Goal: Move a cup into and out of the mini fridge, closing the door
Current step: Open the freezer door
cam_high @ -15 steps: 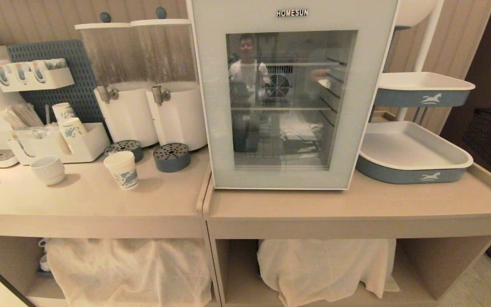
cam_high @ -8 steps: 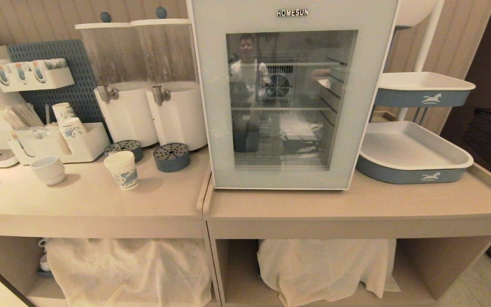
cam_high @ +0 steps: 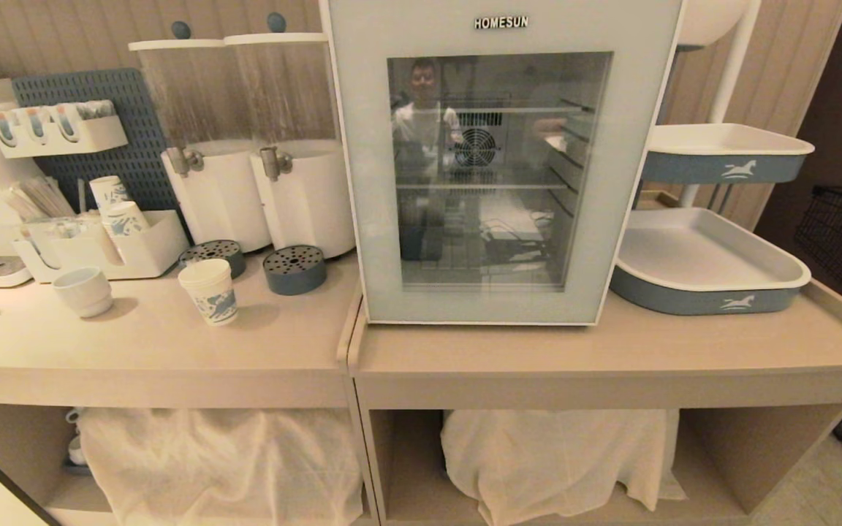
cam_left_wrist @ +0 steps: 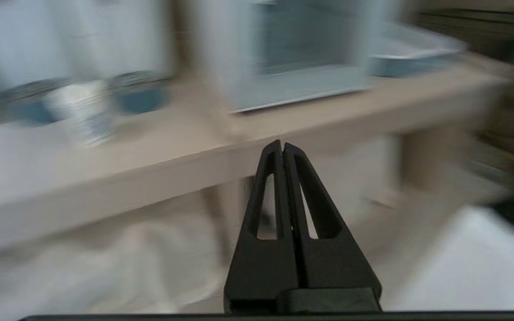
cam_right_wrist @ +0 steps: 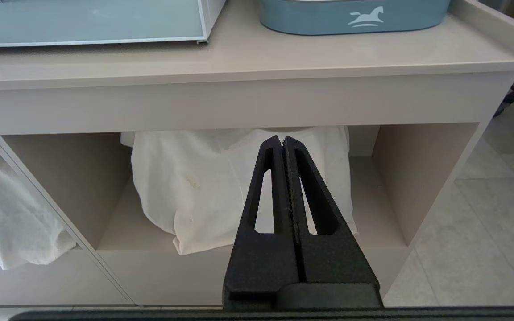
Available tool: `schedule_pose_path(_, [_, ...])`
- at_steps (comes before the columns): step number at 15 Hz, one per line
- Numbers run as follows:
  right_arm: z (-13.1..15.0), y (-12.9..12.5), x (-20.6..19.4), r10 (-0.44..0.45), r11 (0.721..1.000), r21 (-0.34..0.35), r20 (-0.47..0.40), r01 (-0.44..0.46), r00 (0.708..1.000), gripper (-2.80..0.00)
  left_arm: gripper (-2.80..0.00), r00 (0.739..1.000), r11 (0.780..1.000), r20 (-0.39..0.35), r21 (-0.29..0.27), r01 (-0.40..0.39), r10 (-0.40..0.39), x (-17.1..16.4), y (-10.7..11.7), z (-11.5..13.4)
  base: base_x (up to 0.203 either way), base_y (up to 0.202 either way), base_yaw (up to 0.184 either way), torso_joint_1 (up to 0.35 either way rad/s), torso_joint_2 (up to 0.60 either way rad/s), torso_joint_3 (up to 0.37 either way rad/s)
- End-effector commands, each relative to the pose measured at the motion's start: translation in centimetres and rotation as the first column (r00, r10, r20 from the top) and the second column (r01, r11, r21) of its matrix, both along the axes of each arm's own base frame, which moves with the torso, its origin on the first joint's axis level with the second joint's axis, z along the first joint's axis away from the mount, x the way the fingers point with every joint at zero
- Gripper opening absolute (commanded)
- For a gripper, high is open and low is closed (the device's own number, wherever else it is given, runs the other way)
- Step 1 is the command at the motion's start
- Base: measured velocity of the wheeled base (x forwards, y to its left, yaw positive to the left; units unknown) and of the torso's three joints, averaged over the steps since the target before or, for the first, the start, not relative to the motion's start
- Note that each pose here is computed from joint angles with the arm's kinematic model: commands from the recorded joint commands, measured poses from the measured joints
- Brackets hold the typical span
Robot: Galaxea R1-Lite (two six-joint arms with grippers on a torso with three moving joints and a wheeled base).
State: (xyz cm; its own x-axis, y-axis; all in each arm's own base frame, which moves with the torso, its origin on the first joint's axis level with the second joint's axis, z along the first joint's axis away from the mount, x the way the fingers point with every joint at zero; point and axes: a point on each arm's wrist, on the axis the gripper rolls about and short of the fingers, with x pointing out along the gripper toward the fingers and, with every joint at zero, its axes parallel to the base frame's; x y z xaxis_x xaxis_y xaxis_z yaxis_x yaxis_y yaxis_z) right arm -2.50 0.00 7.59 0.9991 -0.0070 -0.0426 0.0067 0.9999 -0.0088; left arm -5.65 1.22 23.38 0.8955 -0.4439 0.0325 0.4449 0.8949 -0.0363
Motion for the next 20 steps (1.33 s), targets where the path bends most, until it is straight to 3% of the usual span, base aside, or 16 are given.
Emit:
schedule_pose_path(1, [0.0, 0.0, 0.0, 0.0, 1.0, -0.001, -0.001, 0.0, 1.0, -2.8, -2.8, 0.984, 0.986, -0.077, 0.016, 0.163, -0.161, 2.9, 0.0, 3.3, 0.0, 0.0, 0.0, 0.0, 0.0, 0.0])
schedule_pose_path(4, [0.0, 0.0, 0.0, 0.001, 1.0, -0.001, -0.002, -0.001, 1.0, -2.8, -2.8, 0.977, 0.983, -0.127, 0.048, 0.178, -0.171, 7.8, -2.8, 7.2, 0.0, 0.0, 0.0, 0.0, 0.0, 0.0])
schedule_pose_path(7, [0.0, 0.0, 0.0, -0.001, 1.0, -0.001, -0.002, 0.001, 1.0, -2.8, -2.8, 0.988, 0.993, -0.12, 0.062, 0.103, -0.095, 13.9, -5.6, 11.3, 0.0, 0.0, 0.0, 0.0, 0.0, 0.0])
schedule_pose_path(9, [0.0, 0.0, 0.0, 0.001, 1.0, -0.001, -0.002, -0.001, 1.0, -2.8, -2.8, 0.995, 0.999, -0.101, 0.032, -0.011, 0.014, 18.1, -4.6, 13.9, 0.0, 0.0, 0.0, 0.0, 0.0, 0.0])
schedule_pose_path(10, [0.0, 0.0, 0.0, 0.001, 1.0, -0.001, -0.002, -0.001, 1.0, -2.8, -2.8, 0.992, 1.0, -0.124, 0.011, -0.013, 0.014, 20.7, -3.8, 14.4, 0.0, 0.0, 0.0, 0.0, 0.0, 0.0])
schedule_pose_path(12, [0.0, 0.0, 0.0, 0.001, 1.0, -0.002, -0.002, -0.001, 1.0, -2.8, -2.8, 0.973, 0.991, -0.186, -0.035, 0.133, -0.137, 24.2, -2.1, 13.7, 0.0, 0.0, 0.0, 0.0, 0.0, 0.0])
schedule_pose_path(14, [0.0, 0.0, 0.0, 0.001, 1.0, -0.002, 0.0, -0.001, 1.0, -2.8, -2.8, 0.92, 0.952, -0.245, -0.057, 0.301, -0.306, 27.9, -0.8, 10.9, 0.0, 0.0, 0.0, 0.0, 0.0, 0.0])
schedule_pose_path(17, [0.0, 0.0, 0.0, 0.001, 1.0, -0.002, -0.002, -0.001, 1.0, -2.8, -2.8, 0.857, 0.882, -0.237, 0.004, 0.472, -0.458, 32.7, 0.5, 6.0, 0.0, 0.0, 0.0, 0.0, 0.0, 0.0])
schedule_pose_path(20, [0.0, 0.0, 0.0, 0.001, 1.0, -0.002, -0.002, -0.001, 1.0, -2.8, -2.8, 0.814, 0.826, -0.216, 0.056, 0.561, -0.539, 37.2, 1.0, 2.6, 0.0, 0.0, 0.0, 0.0, 0.0, 0.0])
